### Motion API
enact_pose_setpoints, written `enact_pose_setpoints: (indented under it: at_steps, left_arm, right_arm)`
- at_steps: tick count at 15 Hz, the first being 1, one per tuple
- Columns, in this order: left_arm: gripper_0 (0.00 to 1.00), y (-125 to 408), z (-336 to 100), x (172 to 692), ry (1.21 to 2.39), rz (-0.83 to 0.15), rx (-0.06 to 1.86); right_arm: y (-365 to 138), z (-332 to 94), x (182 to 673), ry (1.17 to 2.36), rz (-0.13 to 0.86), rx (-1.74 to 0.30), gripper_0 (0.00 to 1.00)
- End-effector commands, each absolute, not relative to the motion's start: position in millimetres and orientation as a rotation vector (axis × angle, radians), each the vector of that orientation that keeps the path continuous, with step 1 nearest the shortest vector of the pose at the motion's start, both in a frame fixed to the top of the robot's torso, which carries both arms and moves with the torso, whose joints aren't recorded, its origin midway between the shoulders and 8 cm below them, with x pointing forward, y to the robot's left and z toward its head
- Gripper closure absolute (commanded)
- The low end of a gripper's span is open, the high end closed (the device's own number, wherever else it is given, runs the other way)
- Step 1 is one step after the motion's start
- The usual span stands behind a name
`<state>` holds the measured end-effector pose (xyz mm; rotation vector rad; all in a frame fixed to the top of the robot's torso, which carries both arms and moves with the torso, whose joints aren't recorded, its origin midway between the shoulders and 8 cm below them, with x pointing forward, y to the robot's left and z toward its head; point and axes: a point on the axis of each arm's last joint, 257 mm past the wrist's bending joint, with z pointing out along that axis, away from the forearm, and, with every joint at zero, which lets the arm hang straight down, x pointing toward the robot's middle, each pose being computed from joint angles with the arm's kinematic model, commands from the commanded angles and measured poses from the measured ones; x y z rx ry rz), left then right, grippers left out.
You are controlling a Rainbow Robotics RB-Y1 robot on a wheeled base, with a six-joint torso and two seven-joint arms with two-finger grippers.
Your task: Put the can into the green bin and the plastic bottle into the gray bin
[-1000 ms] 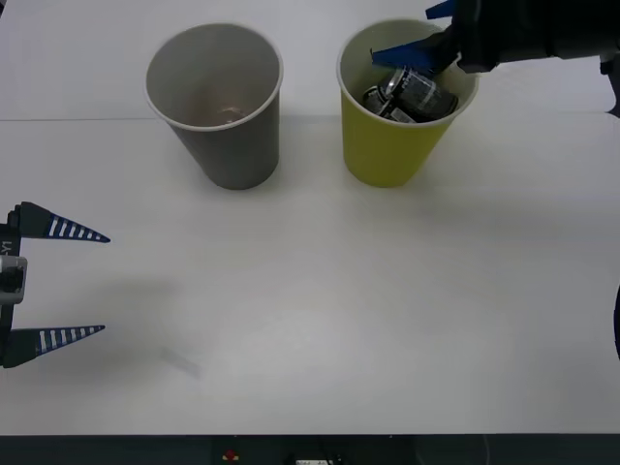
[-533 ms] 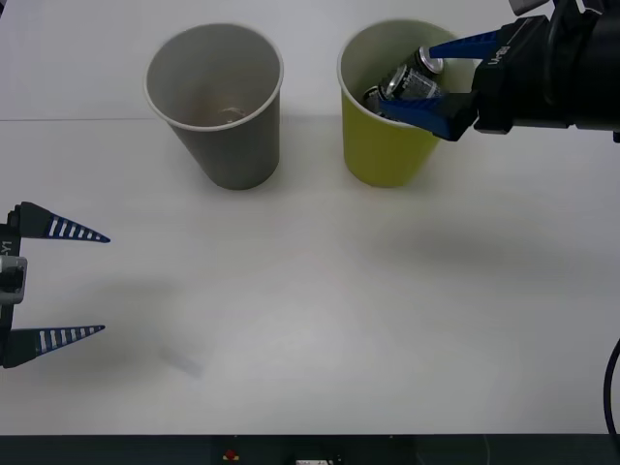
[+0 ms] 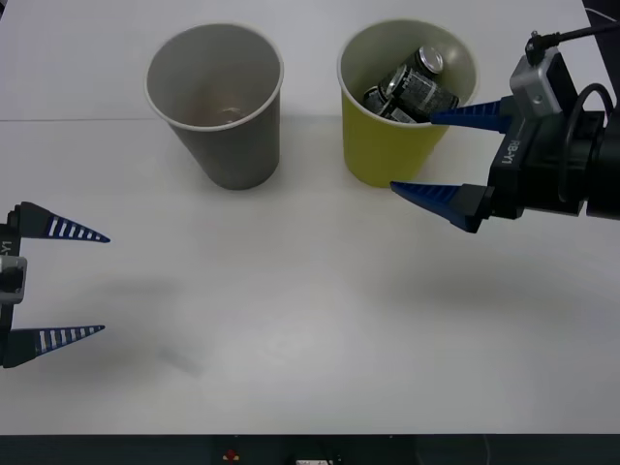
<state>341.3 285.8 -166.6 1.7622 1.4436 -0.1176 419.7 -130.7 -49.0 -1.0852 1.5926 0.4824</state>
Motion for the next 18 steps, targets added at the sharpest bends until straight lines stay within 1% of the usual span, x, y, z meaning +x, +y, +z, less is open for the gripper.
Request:
enact_pose_setpoints:
  at_steps: [1,3,10,13,16,18]
  left_arm:
    - [0.0,286,-167,341,1.444,-0.118,1.762]
    - [0.0,286,-167,341,1.444,-0.118,1.762]
    - [0.0,286,-167,341,1.444,-0.118,1.762]
    - [0.0,286,-167,341,1.444,-0.118,1.762]
    - [0.0,286,-167,341,1.444,-0.118,1.762]
    - [0.0,286,-167,341,1.444,-0.118,1.762]
  right_arm:
    - [-138,-73,409,1.574,0.461,-1.131,0.0]
    - [-143,-85,403,1.564,0.447,-1.154,0.0]
    - [-166,-134,385,1.554,0.339,-1.27,0.0]
    - [-185,-147,379,1.577,0.278,-1.344,0.0]
    - [-203,-159,370,1.609,0.243,-1.399,0.0]
    - [-215,-162,366,1.594,0.191,-1.446,0.0]
